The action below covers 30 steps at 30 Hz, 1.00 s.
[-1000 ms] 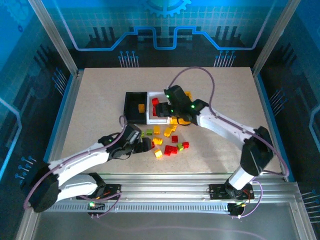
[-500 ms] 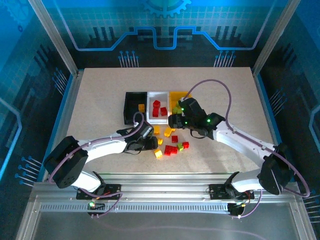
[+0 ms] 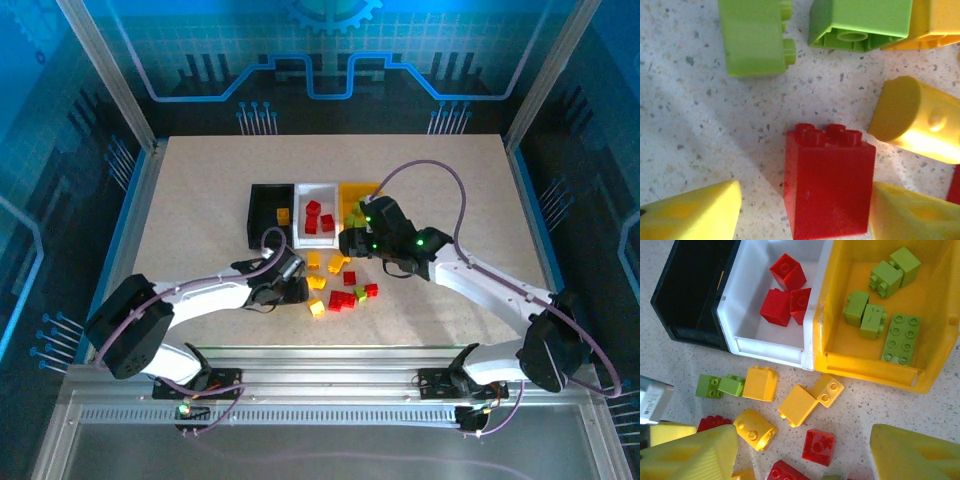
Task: Sort the legos into containers by color
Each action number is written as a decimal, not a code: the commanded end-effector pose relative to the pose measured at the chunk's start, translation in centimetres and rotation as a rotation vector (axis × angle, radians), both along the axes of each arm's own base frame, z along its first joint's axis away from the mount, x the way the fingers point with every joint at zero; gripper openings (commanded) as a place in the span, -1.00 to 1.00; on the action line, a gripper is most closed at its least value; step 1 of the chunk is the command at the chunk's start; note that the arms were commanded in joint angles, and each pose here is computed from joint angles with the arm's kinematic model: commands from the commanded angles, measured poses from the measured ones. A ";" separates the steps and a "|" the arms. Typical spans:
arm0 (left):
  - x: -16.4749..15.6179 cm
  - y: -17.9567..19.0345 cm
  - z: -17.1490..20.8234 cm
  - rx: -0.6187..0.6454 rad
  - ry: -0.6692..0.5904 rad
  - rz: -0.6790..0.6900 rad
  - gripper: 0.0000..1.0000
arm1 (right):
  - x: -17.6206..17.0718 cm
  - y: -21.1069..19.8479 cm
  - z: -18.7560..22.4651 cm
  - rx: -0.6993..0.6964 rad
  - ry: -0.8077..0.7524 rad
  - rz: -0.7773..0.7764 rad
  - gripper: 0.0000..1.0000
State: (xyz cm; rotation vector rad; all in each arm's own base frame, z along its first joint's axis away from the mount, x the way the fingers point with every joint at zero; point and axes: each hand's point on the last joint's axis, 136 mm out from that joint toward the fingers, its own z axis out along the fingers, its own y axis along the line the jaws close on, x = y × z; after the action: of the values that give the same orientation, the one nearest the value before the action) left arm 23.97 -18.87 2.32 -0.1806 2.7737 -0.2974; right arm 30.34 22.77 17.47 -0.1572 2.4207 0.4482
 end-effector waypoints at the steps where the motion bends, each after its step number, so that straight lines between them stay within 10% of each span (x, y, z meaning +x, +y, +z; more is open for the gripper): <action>1: 1.2 0.0 0.0 0.055 -0.018 -0.014 0.17 | 0.1 -0.6 1.3 0.034 -0.034 -0.027 0.43; 14: 1.9 -0.7 7.4 -0.031 -0.154 -0.032 -0.26 | -0.7 -2.1 1.3 0.051 -0.041 -0.060 0.44; 21: 8.5 -3.8 12.8 -0.047 -0.296 -0.032 -0.23 | -1.5 -3.6 0.4 0.045 -0.023 -0.100 0.45; 30: 16.7 -5.6 10.0 0.046 -0.264 0.008 -0.26 | -3.1 -5.5 -0.2 0.040 -0.006 -0.131 0.46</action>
State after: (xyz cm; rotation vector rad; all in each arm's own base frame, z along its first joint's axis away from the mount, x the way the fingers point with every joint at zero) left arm 39.23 -25.27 12.86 -0.1386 2.5065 -0.3254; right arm 27.70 18.51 17.75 -0.0330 2.3874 0.4662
